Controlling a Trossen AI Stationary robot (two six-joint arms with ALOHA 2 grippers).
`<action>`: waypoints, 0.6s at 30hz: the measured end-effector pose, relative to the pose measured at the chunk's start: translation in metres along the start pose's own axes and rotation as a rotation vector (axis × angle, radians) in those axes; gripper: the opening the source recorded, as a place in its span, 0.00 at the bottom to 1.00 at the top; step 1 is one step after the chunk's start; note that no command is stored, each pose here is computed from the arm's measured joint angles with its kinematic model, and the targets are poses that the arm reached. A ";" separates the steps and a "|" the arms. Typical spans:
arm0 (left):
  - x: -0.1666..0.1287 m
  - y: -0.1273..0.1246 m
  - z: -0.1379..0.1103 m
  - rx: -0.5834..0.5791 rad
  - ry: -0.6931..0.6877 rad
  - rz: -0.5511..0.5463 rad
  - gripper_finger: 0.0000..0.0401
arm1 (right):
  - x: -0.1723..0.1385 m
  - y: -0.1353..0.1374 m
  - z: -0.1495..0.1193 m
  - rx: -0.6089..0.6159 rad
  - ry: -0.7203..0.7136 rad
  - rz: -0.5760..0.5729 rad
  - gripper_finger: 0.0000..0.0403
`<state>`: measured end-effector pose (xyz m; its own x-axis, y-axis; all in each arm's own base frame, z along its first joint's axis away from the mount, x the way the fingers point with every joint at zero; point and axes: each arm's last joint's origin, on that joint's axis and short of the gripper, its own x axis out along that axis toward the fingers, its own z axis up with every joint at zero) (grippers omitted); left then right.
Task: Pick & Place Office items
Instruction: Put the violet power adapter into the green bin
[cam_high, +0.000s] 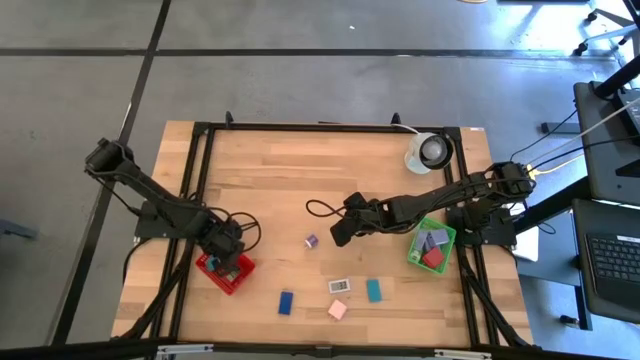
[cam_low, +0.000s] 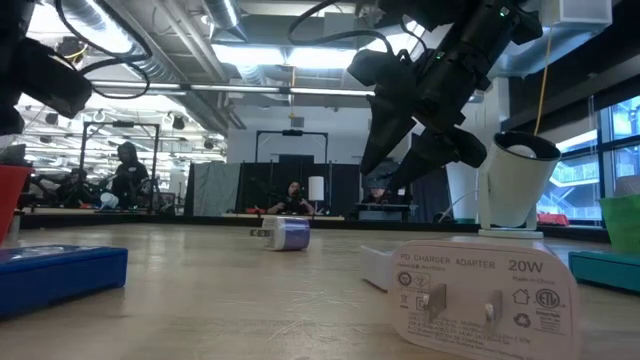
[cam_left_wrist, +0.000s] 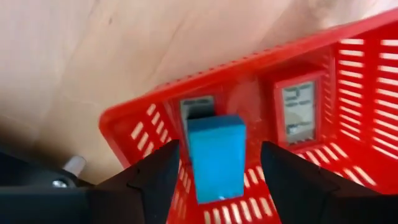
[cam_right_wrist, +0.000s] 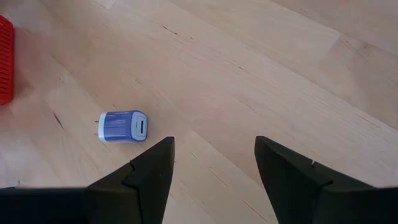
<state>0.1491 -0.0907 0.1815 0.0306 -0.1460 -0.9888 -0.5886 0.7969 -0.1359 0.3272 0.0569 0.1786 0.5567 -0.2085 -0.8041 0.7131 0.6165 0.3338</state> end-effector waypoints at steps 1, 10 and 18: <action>-0.002 -0.001 0.001 -0.001 0.010 -0.012 0.56 | 0.000 0.000 0.000 0.000 0.000 0.000 0.56; -0.042 -0.020 0.021 0.112 -0.074 -0.150 0.57 | 0.000 0.000 0.000 0.000 -0.001 0.000 0.56; -0.079 -0.030 0.045 0.215 -0.495 -0.057 0.57 | 0.000 0.000 0.000 0.007 -0.001 0.000 0.56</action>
<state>0.2010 -0.0764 0.2605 0.4647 0.0597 -0.8834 -0.3982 0.9052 -0.1483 0.3273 0.0569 0.1786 0.5573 -0.2091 -0.8036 0.7161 0.6109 0.3376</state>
